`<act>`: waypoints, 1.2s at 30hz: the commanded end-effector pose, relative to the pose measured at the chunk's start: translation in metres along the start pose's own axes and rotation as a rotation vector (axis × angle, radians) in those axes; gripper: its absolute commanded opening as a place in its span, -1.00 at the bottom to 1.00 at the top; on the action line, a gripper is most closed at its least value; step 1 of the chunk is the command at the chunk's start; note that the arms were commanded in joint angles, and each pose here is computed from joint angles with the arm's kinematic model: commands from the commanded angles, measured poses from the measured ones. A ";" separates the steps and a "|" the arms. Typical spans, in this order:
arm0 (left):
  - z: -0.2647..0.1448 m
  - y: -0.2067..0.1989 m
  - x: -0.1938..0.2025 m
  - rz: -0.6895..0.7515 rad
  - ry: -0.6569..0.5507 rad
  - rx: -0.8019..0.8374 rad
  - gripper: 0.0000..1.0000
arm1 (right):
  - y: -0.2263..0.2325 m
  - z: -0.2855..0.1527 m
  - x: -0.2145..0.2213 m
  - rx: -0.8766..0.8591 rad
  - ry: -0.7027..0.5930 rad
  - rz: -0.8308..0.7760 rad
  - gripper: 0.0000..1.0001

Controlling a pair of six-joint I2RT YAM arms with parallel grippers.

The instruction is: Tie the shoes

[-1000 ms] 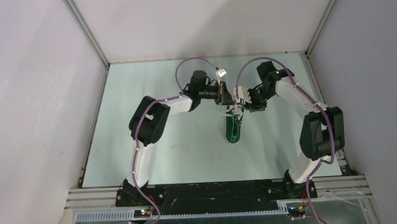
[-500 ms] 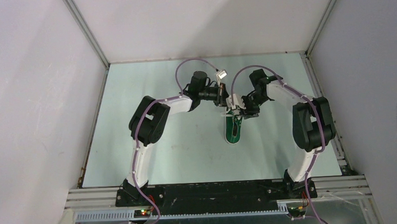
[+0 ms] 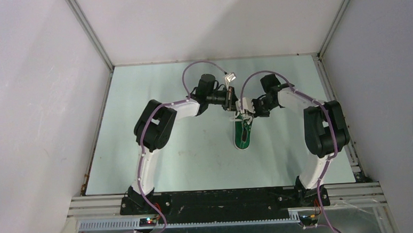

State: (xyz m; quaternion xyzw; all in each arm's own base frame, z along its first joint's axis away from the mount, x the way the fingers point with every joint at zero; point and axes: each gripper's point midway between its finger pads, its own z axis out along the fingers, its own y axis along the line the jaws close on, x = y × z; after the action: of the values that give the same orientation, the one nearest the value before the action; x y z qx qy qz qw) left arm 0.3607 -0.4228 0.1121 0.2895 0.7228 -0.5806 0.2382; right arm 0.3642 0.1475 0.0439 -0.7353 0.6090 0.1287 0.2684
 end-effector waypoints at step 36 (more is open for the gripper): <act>-0.019 0.054 -0.019 -0.239 -0.096 -0.293 0.00 | 0.036 -0.046 -0.001 0.044 0.023 0.214 -1.00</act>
State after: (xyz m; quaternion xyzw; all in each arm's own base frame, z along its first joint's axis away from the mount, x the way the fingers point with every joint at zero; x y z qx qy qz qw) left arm 0.3997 -0.3927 0.0871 0.1363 0.8097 -0.5260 0.2217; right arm 0.3192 0.1153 0.0687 -0.6623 0.6910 0.1408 0.2530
